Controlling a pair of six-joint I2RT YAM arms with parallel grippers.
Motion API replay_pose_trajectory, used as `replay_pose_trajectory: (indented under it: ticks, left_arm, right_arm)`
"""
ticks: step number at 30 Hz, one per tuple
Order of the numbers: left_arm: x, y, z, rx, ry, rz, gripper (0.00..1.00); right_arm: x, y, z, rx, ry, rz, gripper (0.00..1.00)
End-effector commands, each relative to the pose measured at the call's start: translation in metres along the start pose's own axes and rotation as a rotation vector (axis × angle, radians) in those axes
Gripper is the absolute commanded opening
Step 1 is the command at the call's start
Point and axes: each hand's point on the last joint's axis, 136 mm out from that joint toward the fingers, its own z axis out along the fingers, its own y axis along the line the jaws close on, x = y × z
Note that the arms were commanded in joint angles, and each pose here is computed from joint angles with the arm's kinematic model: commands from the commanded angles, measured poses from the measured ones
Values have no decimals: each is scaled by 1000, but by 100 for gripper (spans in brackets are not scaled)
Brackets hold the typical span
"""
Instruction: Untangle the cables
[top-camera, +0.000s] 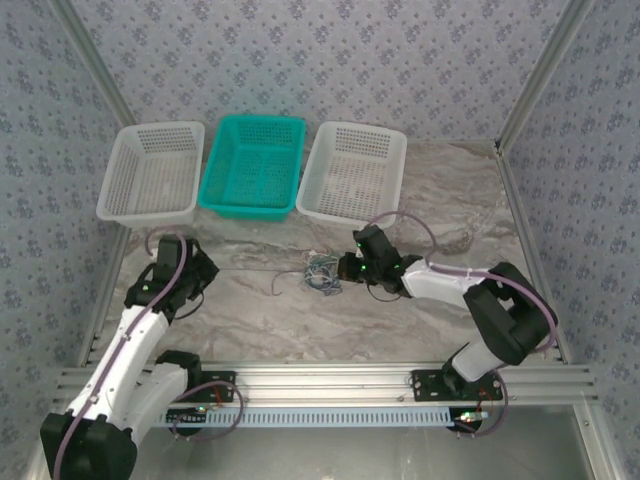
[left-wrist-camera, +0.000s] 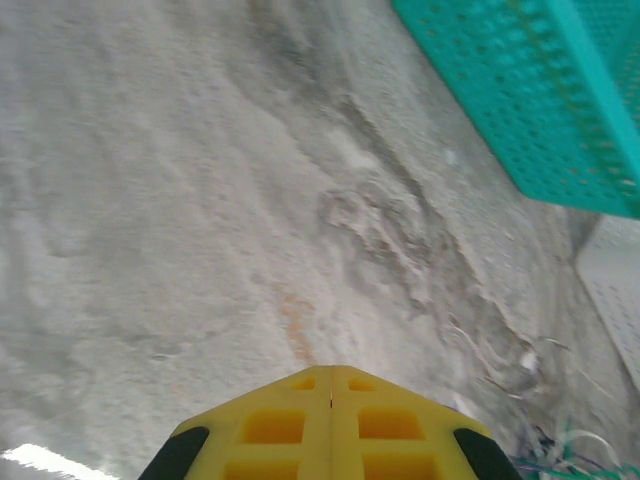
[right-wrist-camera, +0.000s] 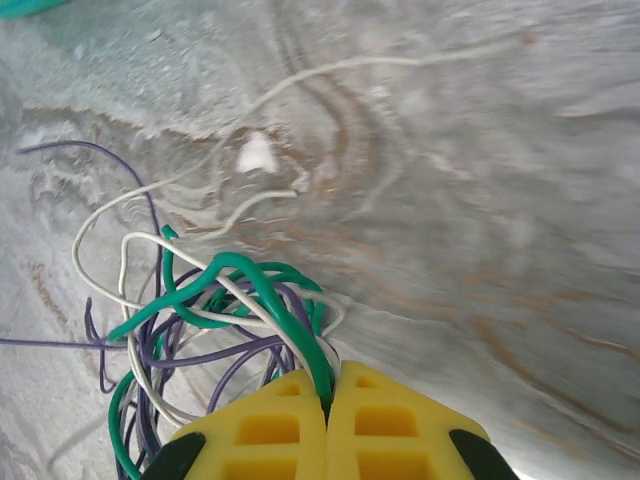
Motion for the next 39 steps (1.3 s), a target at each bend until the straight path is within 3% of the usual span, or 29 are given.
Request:
replay_pose_trajectory:
  ticks: [1,5,11,13,16,17,20,25,30,35,37,39]
  left_arm:
    - [-6,40,-8,-181,-41,-34,0]
    - [-3,35,0,-139,-19,-30,0]
    - [16,-22,15,143,80,92,0]
    - [20,-52,4,270,71,208,16]
    - [34,-96,-17,446,39,334,60]
    - [39,-103,-20,463,39,348,65]
    - [54,-108,-10,386,84,318,67]
    - [81,-113,26,271,190,126,67]
    - [106,-146,52,364,240,54,78]
    - [118,-157,75,343,275,24,81]
    - [119,-150,85,296,268,13,75]
    - [119,-140,91,245,254,1,59]
  right_arm:
    - [-6,-24,-14,44,-53,94,0]
    - [-14,-19,-30,-44,-111,125,0]
    - [-24,28,-49,-205,-140,27,0]
    - [-24,33,-53,-192,-144,-6,0]
    - [-25,37,-55,-181,-146,-40,0]
    - [-25,38,-55,-181,-146,-44,0]
    - [-26,40,-53,-183,-140,-48,0]
    - [-25,50,-53,-199,-138,-70,0]
    - [-18,62,-50,-219,-110,-117,0]
    - [-12,70,-47,-252,-84,-126,0]
    - [-11,72,-47,-259,-83,-130,0]
    - [-10,73,-48,-259,-80,-130,0]
